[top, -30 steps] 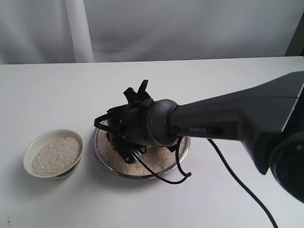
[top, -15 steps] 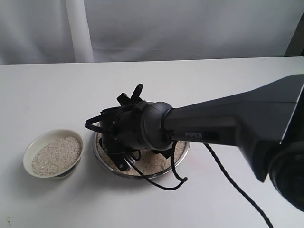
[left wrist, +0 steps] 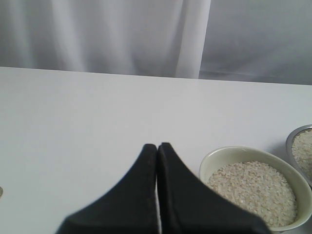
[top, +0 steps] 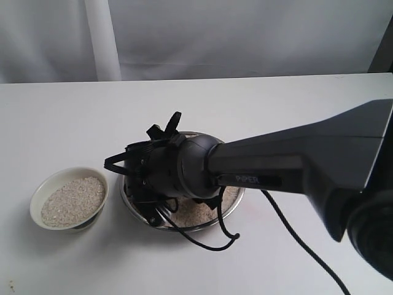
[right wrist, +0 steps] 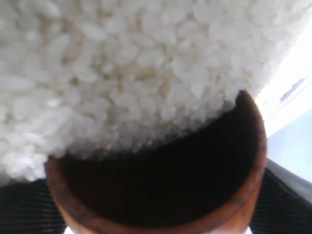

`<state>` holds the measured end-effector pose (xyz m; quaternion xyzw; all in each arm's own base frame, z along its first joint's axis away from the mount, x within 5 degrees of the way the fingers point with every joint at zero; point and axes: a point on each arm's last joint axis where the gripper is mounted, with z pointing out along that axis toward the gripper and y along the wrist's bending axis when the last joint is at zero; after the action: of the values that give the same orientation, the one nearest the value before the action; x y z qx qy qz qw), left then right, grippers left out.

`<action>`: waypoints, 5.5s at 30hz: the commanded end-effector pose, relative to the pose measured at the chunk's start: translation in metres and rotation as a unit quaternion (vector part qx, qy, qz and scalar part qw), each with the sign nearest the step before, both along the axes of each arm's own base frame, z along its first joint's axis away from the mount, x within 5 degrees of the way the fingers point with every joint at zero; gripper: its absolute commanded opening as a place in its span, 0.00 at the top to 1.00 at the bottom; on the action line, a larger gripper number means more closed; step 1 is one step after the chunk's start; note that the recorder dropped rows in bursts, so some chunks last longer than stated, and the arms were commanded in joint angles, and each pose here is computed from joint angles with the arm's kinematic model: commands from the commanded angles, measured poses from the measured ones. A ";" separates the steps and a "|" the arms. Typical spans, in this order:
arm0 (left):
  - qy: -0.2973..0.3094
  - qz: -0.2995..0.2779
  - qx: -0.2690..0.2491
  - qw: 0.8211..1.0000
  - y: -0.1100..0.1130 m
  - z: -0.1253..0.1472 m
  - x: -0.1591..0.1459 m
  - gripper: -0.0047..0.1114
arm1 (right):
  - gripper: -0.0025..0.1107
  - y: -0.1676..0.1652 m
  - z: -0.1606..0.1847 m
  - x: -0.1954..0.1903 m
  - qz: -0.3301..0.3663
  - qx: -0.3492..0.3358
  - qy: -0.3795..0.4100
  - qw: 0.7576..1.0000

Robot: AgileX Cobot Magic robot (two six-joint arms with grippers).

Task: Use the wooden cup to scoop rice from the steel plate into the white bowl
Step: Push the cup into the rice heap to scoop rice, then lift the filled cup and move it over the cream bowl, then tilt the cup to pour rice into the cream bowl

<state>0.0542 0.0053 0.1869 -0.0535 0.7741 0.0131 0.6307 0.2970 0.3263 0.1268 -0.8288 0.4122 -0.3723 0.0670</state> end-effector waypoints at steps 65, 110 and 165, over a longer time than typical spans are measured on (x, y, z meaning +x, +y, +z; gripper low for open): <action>-0.004 -0.003 -0.001 1.000 0.000 0.001 0.000 0.96 | 0.98 -0.027 0.029 0.003 -0.244 0.413 0.156 0.864; -0.004 -0.003 -0.001 1.000 0.000 0.001 0.000 0.96 | 0.98 -0.050 0.072 -0.004 -0.191 0.547 0.112 0.808; -0.004 -0.003 -0.001 1.000 0.000 0.001 0.000 0.96 | 0.98 0.117 0.049 -0.016 0.127 0.148 -0.161 0.967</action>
<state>0.0542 0.0053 0.1869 -0.0535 0.7741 0.0131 0.6307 0.2836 0.4391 0.1683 -0.7880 0.3639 -0.3997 0.2947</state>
